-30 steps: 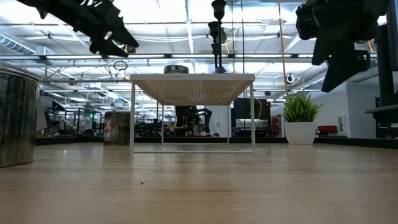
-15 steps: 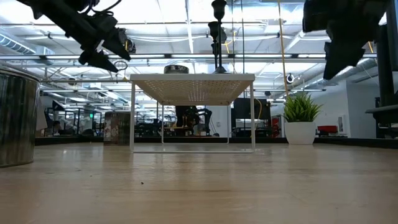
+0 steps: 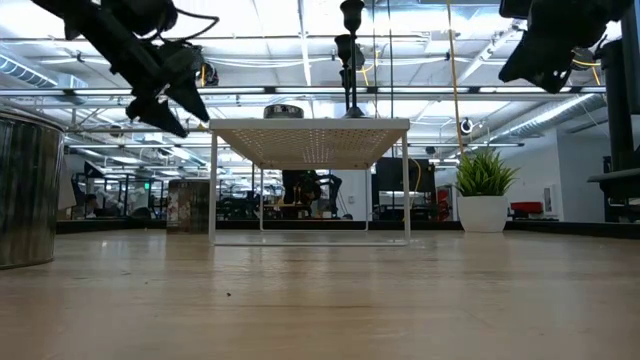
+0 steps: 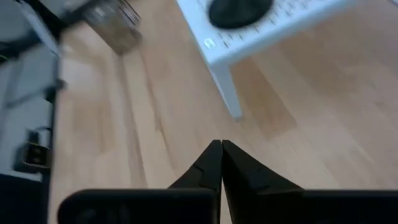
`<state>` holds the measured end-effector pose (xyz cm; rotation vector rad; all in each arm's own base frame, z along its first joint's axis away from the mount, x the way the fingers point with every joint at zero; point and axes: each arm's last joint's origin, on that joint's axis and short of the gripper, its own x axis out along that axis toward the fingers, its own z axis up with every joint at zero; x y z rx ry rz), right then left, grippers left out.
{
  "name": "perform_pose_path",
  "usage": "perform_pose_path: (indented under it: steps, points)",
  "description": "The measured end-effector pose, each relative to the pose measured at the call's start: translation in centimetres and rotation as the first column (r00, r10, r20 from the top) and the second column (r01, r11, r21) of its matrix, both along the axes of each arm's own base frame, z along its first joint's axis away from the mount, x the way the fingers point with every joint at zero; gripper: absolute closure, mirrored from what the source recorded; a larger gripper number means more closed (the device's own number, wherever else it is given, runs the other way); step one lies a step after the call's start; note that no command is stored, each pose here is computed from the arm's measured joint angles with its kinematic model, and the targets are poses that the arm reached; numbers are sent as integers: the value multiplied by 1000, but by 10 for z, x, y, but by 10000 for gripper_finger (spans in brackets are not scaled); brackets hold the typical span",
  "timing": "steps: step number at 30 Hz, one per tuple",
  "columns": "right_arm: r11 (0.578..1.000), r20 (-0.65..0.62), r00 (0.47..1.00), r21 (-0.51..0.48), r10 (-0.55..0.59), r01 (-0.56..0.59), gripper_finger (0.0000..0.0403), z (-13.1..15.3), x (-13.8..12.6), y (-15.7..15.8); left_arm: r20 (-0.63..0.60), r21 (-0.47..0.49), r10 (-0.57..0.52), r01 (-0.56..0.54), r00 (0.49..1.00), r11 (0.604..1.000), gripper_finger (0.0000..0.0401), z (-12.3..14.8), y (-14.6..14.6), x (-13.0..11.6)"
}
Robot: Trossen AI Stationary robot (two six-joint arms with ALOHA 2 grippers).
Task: Pick & Place candle stick holders
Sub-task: Put the top brown scented candle on the shelf aligned with the other brown scented candle
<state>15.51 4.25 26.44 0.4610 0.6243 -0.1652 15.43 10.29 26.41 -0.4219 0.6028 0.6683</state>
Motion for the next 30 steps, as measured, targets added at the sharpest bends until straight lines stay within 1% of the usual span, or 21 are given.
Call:
perform_pose_path:
  steps: [3,7,10,14,17,23,26,30]
  points:
    - [999,104,994,-17,33,-31,402,-7,-5,-2,-33,-42,23,-25,999,999,6,-3,5,3]
    - [998,202,977,-37,60,-54,402,-11,-13,-4,-132,-93,48,-60,990,994,6,7,15,4]
    - [998,237,970,-47,56,-46,402,-13,-20,-7,-200,-127,66,-93,978,988,6,16,26,7]
    - [998,269,963,-61,27,-11,402,-12,-25,-10,-245,-153,97,-137,965,979,6,26,43,13]
    - [998,281,959,-56,26,-11,403,-11,-27,-10,-241,-138,108,-144,965,980,6,32,51,16]
    - [998,283,959,-55,26,-11,403,-11,-27,-10,-211,-59,71,-85,975,995,6,40,56,19]
    - [998,283,959,-55,26,-11,403,-11,-27,-10,-199,-68,88,-103,976,992,6,41,56,18]
    - [999,283,959,-48,22,-9,403,-11,-27,-10,-201,-114,143,-169,969,979,6,39,58,14]
